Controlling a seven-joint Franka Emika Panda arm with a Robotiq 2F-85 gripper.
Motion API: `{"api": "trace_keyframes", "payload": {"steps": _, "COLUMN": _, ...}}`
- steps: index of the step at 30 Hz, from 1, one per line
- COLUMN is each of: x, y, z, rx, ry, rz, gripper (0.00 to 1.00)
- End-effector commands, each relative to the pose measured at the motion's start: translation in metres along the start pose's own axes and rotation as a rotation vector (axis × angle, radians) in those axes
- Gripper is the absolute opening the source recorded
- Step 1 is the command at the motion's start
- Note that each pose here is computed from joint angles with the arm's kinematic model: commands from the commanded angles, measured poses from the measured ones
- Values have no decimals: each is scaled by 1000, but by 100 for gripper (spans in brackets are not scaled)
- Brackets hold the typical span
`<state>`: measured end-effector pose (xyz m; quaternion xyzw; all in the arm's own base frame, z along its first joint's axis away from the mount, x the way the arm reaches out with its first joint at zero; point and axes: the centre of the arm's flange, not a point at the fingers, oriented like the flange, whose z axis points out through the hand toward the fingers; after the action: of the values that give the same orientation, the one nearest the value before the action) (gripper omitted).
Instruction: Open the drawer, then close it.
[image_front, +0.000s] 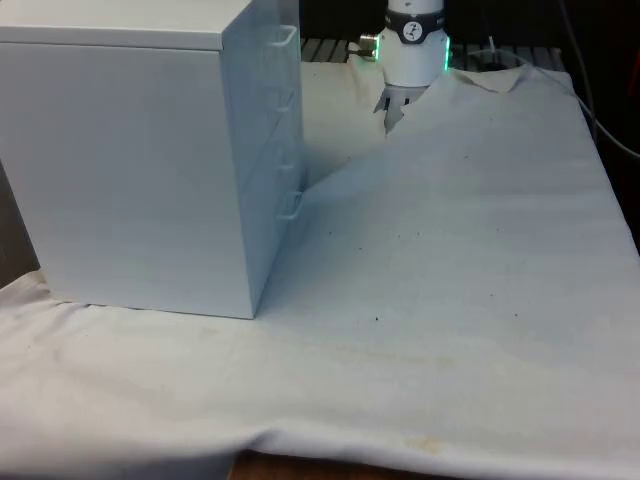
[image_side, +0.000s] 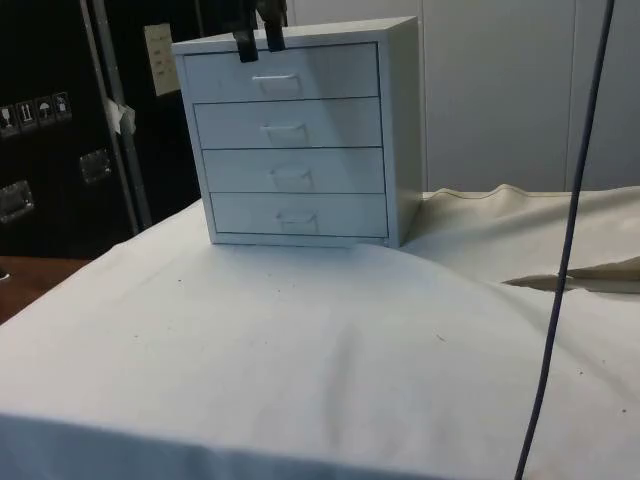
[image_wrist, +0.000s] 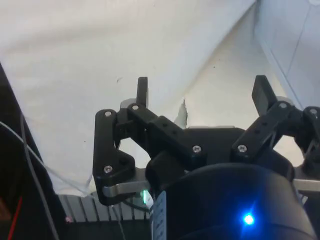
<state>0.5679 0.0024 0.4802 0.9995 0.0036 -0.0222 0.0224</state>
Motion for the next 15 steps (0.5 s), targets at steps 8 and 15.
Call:
{"api": "trace_keyframes", "payload": {"steps": 8, "x": 13, "y": -4, "z": 11, "rx": -30, "ry": 43, "rz": -2, "gripper": 100}}
{"api": "trace_keyframes", "payload": {"steps": 15, "x": 18, "y": -5, "z": 15, "rx": -77, "ry": 54, "rz": -17, "gripper": 100}}
